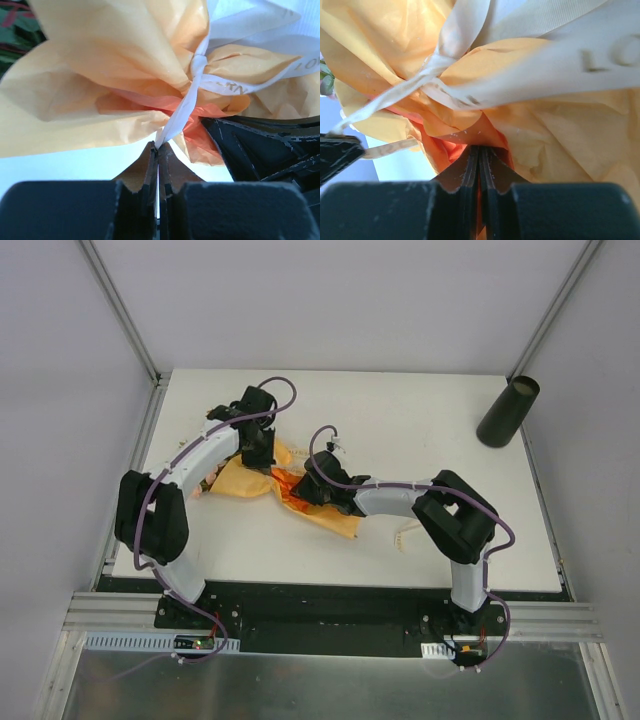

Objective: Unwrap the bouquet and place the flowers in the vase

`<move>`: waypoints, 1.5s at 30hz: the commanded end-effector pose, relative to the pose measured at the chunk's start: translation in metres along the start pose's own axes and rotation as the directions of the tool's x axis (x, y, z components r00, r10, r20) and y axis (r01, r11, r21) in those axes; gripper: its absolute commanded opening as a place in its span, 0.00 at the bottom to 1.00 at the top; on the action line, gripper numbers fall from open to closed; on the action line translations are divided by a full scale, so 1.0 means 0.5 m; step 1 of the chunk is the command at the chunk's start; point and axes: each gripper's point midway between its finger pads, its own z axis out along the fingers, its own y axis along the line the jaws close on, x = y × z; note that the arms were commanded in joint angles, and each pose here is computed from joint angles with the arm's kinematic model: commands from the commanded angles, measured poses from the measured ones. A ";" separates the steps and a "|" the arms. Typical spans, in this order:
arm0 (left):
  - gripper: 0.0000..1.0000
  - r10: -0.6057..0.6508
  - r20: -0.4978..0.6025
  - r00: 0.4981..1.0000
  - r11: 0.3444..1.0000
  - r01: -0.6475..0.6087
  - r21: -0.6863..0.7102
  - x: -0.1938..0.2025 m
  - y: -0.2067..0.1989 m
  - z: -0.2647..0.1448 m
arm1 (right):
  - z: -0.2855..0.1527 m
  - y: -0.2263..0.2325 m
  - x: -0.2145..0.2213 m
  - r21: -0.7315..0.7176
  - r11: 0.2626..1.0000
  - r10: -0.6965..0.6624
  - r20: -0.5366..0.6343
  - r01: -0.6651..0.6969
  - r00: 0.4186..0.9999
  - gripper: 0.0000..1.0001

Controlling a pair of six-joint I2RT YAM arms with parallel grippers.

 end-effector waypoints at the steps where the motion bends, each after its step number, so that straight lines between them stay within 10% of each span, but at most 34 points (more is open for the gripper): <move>1: 0.00 -0.051 0.134 0.990 0.994 0.064 -0.092 -0.042 0.025 -0.097 | -0.016 -0.027 -0.022 0.058 0.998 -0.015 0.033 0.013 0.999 0.10; 45: 0.00 -0.056 0.469 0.881 0.997 0.076 -0.024 -0.116 0.019 -0.375 | -0.117 0.105 -0.111 -0.076 0.963 -0.245 0.143 0.258 0.959 0.20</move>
